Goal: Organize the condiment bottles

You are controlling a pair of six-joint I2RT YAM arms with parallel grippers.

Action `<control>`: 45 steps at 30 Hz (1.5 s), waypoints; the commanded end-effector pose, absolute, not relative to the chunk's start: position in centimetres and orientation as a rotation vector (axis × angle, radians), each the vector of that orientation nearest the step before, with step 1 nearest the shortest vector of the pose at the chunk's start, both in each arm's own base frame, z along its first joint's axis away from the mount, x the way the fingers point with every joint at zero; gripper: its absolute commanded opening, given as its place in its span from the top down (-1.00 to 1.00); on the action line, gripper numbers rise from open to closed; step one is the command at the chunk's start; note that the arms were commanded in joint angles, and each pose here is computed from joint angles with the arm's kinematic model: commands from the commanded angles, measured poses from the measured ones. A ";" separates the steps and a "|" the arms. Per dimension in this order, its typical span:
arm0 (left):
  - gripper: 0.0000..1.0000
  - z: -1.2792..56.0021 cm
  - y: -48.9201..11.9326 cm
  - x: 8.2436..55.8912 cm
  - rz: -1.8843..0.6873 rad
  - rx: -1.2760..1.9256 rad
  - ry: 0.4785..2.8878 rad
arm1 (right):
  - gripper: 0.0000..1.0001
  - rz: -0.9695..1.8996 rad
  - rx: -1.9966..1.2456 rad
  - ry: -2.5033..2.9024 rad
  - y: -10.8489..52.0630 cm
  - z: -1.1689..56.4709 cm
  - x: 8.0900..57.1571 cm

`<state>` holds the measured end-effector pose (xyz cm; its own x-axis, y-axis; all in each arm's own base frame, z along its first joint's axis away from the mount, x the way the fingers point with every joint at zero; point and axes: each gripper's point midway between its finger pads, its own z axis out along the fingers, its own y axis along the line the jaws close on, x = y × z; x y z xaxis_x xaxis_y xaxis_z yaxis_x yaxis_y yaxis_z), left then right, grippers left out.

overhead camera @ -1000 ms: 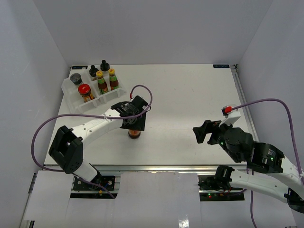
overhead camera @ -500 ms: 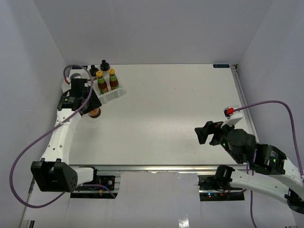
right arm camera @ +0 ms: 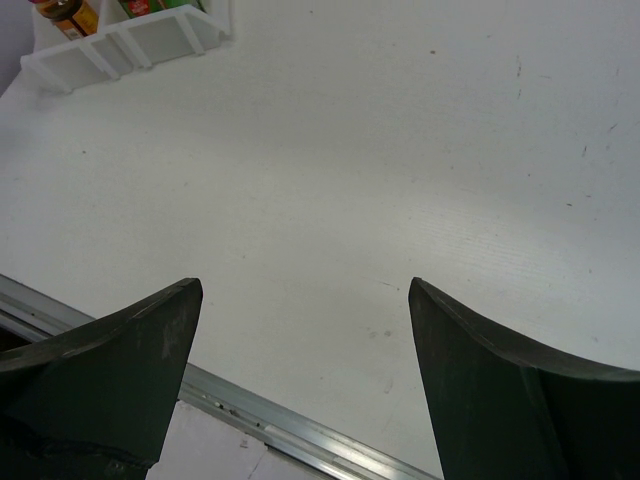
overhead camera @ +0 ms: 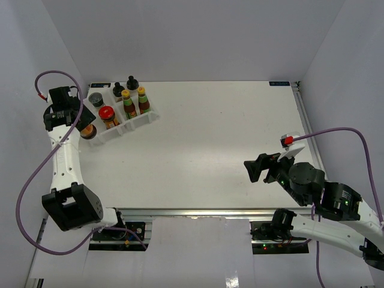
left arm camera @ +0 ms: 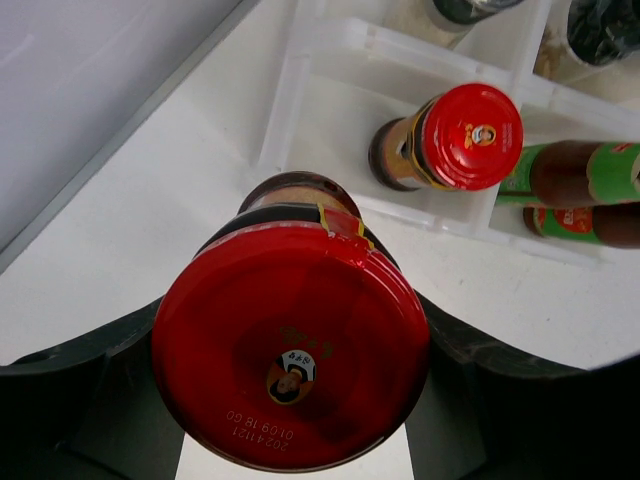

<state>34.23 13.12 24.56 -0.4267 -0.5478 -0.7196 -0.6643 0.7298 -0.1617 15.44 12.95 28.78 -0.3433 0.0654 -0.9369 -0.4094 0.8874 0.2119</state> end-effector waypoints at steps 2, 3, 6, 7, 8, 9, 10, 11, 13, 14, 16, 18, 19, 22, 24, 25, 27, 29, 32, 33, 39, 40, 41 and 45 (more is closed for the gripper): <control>1.00 29.9 15.3 38.9 0.164 -0.868 1.924 | -0.80 0.564 -0.247 1.770 13.2 31.6 15.5; 1.00 29.7 15.6 39.3 0.171 -0.870 1.924 | -0.80 0.570 -0.249 1.761 13.2 31.8 15.5; 1.00 29.9 16.0 40.4 0.174 -0.852 1.894 | -0.80 0.578 -0.254 1.731 12.9 32.5 15.4; 1.00 30.0 16.1 40.8 0.171 -0.842 1.882 | -0.80 0.581 -0.250 1.722 12.8 32.7 15.4; 1.00 29.8 16.2 41.3 0.169 -0.841 1.886 | -0.80 0.581 -0.247 1.716 12.7 32.9 15.4; 1.00 29.4 16.3 41.7 0.168 -0.842 1.895 | -0.80 0.581 -0.244 1.709 12.6 33.2 15.4; 1.00 29.0 16.4 42.1 0.167 -0.844 1.905 | -0.80 0.582 -0.240 1.703 12.5 33.4 15.4; 1.00 28.6 16.5 42.4 0.166 -0.845 1.915 | -0.80 0.583 -0.236 1.697 12.4 33.7 15.4; 1.00 27.5 16.8 43.0 0.177 -0.854 1.935 | -0.80 0.588 -0.233 1.690 12.2 34.0 15.4; 1.00 27.2 16.9 43.3 0.177 -0.852 1.935 | -0.80 0.592 -0.232 1.686 12.1 34.1 15.3; 1.00 26.5 17.0 43.7 0.176 -0.849 1.934 | -0.80 0.599 -0.227 1.678 11.9 34.3 15.2; 1.00 25.9 17.1 44.0 0.175 -0.851 1.941 | -0.81 0.601 -0.220 1.668 11.8 34.4 15.3; 1.00 25.4 17.2 44.3 0.175 -0.851 1.948 | -0.80 0.598 -0.219 1.665 11.7 34.5 15.3; 1.00 24.1 17.3 44.8 0.174 -0.849 1.970 | -0.80 0.591 -0.216 1.660 11.6 34.5 15.4; 1.00 22.9 17.3 45.3 0.173 -0.842 1.988 | -0.80 0.576 -0.214 1.663 11.5 34.3 15.5; 1.00 22.4 17.3 45.5 0.174 -0.840 1.997 | -0.80 0.570 -0.213 1.664 11.5 34.1 15.6; 1.00 21.8 17.4 45.6 0.178 -0.839 2.010 | -0.80 0.563 -0.213 1.666 11.5 33.9 15.6; 1.00 21.4 17.4 45.7 0.179 -0.835 2.013 | -0.80 0.562 -0.213 1.663 11.5 33.9 15.7; 1.00 20.6 17.2 46.0 0.178 -0.837 2.030 | -0.80 0.566 -0.211 1.651 11.6 34.2 15.7; 1.00 20.3 17.2 46.1 0.188 -0.841 2.036 | -0.80 0.565 -0.210 1.648 11.5 34.2 15.8; 1.00 19.2 17.4 46.1 0.217 -0.864 2.044 | -0.80 0.563 -0.208 1.645 11.3 34.1 15.7; 1.00 18.9 17.4 46.1 0.217 -0.867 2.047 | -0.80 0.562 -0.207 1.644 11.2 34.1 15.7; 1.00 18.7 17.4 46.1 0.214 -0.865 2.052 | -0.81 0.562 -0.205 1.642 11.1 34.2 15.7; 1.00 17.5 17.0 46.1 0.204 -0.872 2.080 | -0.80 0.568 -0.195 1.628 10.6 34.4 15.6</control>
<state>44.60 16.42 14.50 -0.4898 -0.5328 -0.6901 -0.6517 0.7495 -0.1161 15.34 11.32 33.27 -0.1911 0.1592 -0.9686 -0.4588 0.8579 0.2315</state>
